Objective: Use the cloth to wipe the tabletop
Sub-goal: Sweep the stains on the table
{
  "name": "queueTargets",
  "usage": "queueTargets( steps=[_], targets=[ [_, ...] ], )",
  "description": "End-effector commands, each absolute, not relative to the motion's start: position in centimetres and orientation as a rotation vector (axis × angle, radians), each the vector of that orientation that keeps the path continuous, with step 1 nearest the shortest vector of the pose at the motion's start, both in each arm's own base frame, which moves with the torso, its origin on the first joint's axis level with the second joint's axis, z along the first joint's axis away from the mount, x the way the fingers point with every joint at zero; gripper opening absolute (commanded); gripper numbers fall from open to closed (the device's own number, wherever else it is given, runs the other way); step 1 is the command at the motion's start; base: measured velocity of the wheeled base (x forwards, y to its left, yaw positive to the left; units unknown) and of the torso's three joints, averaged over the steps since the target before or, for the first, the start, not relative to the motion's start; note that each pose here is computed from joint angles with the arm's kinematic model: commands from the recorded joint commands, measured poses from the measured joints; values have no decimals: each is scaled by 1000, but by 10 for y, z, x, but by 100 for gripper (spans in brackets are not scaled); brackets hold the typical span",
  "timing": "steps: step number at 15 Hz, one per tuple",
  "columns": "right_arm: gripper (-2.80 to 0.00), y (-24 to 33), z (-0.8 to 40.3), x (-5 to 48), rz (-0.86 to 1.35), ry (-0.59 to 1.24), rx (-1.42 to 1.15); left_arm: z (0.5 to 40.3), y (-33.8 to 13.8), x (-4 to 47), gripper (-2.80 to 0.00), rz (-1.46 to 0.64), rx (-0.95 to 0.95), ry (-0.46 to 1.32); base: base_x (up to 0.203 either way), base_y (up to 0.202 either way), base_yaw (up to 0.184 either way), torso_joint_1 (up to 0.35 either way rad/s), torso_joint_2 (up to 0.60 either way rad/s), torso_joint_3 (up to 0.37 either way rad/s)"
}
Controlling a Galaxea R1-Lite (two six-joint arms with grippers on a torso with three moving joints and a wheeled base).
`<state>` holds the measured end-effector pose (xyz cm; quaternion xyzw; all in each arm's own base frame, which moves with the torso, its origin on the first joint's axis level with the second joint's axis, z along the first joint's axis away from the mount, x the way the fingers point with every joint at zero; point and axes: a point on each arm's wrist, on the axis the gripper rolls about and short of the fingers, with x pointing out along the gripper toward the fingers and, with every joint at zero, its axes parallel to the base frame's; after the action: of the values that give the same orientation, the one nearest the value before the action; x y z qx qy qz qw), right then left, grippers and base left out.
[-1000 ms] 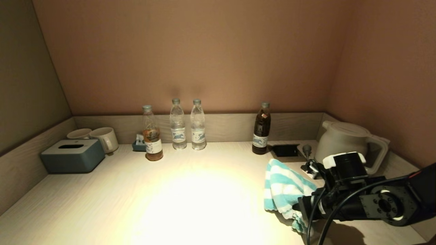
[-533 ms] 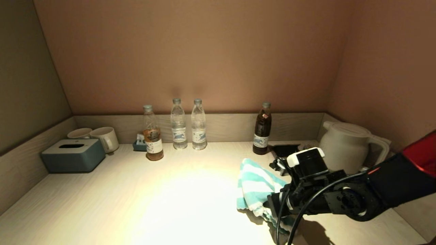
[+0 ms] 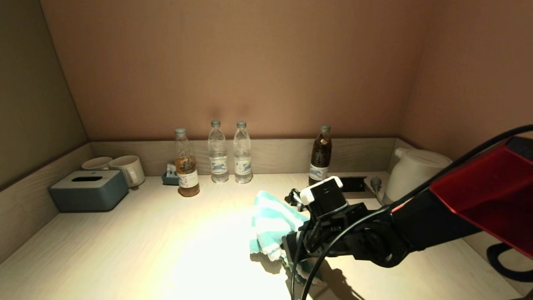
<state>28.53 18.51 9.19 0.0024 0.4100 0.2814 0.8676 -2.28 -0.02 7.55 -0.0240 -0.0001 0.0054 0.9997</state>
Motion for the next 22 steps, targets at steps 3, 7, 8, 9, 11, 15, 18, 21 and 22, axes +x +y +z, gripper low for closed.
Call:
queueTargets(
  steps=[3, 7, 8, 9, 11, 15, 18, 21, 22],
  targets=[
    [-280, 195, 89, 287, 603, 860, -5, 76, 0, -23, -280, 12, -49, 1, 0, 0, 0, 0, 0, 0],
    [-280, 259, 59, 299, 671, 853, -80, 76, 0, -23, -280, 12, -49, 1, 0, 0, 0, 0, 0, 0],
    [-280, 274, 57, 297, 695, 837, -95, 76, 0, -23, -280, 12, -49, 1, 0, 0, 0, 0, 0, 0],
    [-280, 280, 56, 296, 703, 829, -105, 76, 0, -23, -280, 12, -49, 1, 0, 0, 0, 0, 0, 0],
    [-280, 286, 61, 298, 711, 799, -118, 76, 0, -23, -280, 12, -49, 1, 0, 0, 0, 0, 0, 0],
    [-280, 316, 68, 298, 757, 694, -211, 76, 0, -23, -280, 12, -49, 1, 0, 0, 0, 0, 0, 0],
    [-280, 335, 60, 299, 760, 665, -241, 76, 0, -23, -280, 12, -49, 1, 0, 0, 0, 0, 0, 0],
    [-280, 345, 46, 311, 743, 645, -275, 76, 0, -23, -280, 12, -49, 1, 0, 0, 0, 0, 0, 0],
    [-280, 345, 40, 315, 734, 653, -274, 76, 0, -23, -280, 12, -49, 1, 0, 0, 0, 0, 0, 0]
  ],
)
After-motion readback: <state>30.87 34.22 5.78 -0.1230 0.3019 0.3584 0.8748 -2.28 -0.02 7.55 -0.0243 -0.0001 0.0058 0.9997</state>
